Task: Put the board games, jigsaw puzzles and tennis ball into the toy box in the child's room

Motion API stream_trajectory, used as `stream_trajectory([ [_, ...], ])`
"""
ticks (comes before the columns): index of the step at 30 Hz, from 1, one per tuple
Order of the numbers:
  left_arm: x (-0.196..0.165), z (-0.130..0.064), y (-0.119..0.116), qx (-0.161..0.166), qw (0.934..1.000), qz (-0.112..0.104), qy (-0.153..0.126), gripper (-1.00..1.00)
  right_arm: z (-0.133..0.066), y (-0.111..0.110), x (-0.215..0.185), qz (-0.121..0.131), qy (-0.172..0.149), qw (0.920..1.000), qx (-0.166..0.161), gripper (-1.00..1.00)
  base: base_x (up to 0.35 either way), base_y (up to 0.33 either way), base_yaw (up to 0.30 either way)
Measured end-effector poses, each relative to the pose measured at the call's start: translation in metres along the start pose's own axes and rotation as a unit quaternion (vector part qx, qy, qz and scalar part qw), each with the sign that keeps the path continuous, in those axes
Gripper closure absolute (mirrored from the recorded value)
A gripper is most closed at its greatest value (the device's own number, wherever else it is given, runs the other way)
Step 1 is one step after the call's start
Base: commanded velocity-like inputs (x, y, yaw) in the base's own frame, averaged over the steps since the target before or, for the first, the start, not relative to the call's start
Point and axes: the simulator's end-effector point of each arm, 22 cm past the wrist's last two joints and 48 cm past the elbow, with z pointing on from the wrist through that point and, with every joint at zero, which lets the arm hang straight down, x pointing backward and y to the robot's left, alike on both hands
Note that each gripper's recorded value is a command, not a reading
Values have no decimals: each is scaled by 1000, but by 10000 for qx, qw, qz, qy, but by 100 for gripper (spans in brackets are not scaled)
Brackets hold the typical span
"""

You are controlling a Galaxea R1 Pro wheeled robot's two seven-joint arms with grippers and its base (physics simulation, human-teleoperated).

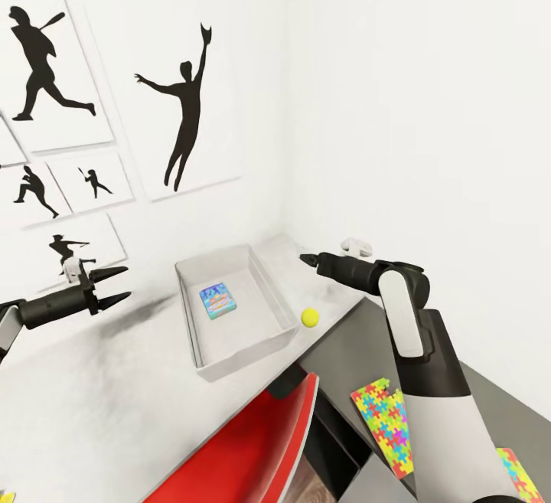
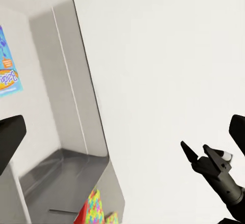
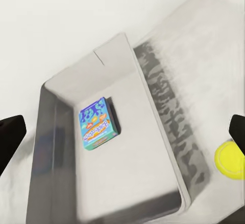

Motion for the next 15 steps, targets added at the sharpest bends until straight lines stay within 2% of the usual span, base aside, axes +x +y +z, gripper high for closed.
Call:
stream_trajectory([
  [6, 5, -7, 9, -87, 10000, -43, 15, -100, 0, -10, 22, 103, 158, 9998, 65, -100, 0, 0, 0],
  [7, 7, -9, 11, -113, 9999, -57, 22, -100, 1, -17, 38, 171, 272, 9994, 116, -100, 0, 0, 0],
  [15, 6, -12, 12, -137, 9999, -48, 9, -100, 0, -27, 65, 292, 464, 9983, 191, -100, 0, 0, 0],
])
